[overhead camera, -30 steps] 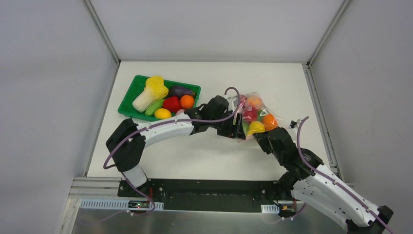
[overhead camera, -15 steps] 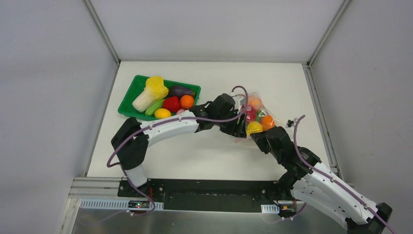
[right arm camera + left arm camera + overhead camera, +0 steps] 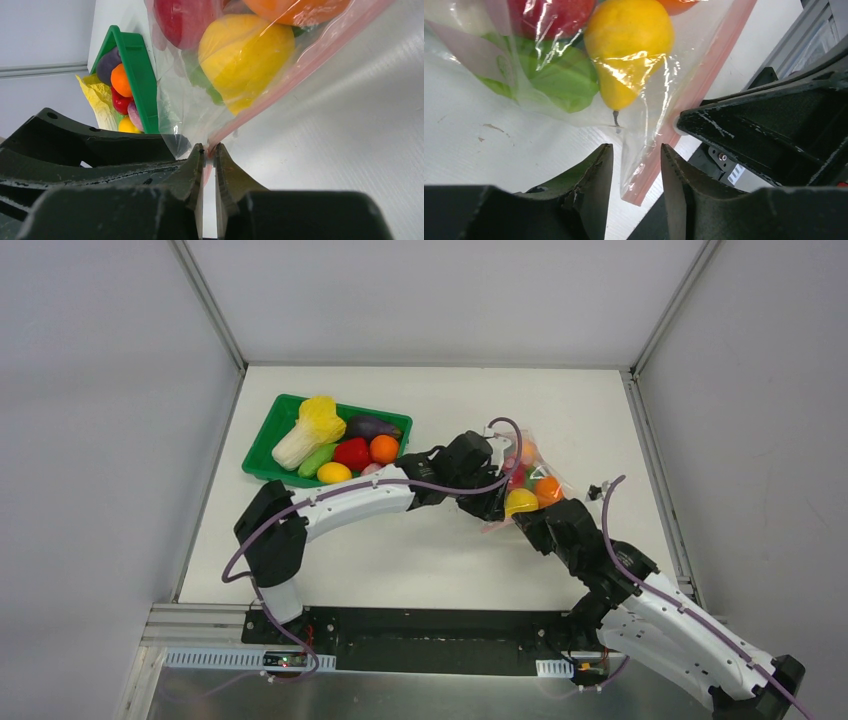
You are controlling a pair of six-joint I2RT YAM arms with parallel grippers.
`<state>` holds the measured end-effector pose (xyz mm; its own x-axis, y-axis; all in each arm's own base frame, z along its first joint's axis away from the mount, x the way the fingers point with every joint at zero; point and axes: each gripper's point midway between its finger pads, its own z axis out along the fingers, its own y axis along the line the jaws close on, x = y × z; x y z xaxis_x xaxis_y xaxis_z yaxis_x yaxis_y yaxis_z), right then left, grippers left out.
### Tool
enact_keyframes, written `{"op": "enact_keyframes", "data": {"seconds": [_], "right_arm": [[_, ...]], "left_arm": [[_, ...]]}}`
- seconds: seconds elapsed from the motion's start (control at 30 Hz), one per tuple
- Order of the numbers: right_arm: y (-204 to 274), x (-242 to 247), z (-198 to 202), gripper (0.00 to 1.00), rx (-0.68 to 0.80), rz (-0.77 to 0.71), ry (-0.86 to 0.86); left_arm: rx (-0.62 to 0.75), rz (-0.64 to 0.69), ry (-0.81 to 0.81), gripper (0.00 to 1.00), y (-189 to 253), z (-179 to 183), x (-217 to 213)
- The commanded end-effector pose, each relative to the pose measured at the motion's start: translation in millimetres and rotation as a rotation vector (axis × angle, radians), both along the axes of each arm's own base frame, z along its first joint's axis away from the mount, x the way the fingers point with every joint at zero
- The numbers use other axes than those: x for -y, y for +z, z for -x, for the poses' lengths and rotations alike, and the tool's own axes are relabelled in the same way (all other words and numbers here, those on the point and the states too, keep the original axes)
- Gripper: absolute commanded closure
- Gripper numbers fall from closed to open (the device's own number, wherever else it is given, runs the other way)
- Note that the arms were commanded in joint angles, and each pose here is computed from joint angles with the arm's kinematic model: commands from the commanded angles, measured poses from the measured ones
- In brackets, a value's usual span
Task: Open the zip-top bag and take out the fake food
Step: Unzip the zipper food storage bag at the center of the board.
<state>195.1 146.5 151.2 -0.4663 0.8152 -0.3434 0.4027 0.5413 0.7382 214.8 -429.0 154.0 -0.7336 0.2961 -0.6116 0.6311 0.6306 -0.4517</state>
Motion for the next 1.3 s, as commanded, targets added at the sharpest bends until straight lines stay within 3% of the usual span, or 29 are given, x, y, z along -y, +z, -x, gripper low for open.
{"op": "enact_keyframes", "data": {"seconds": [0.0,0.13,0.17,0.27,0.4,0.63,0.97,1.27], "right_arm": [[18,-7,-6,1.0,0.045,-0.037,0.014],[18,-8,-6,1.0,0.044,-0.037,0.015],[18,-8,-6,1.0,0.046,-0.038,0.015],[18,-6,-5,1.0,0.044,-0.033,0.011],[13,6,-2,1.0,0.026,0.001,-0.023],[15,38,5,1.0,0.025,0.079,-0.112],[18,57,5,1.0,0.032,0.142,-0.161],[29,85,7,1.0,0.051,0.234,-0.229]], "left_arm": [[0.066,0.006,-0.035,0.6,17,-2,10],[0.076,-0.022,-0.041,0.61,13,-2,12],[0.078,-0.031,-0.042,0.66,12,-3,12],[0.089,-0.045,-0.013,1.0,10,-7,9],[0.097,-0.013,0.053,1.0,24,-14,0],[-0.083,0.183,0.232,1.0,28,-39,-24],[-0.224,0.38,0.34,1.0,43,-50,-37],[-0.213,0.389,0.38,1.0,45,-61,-59]]}}
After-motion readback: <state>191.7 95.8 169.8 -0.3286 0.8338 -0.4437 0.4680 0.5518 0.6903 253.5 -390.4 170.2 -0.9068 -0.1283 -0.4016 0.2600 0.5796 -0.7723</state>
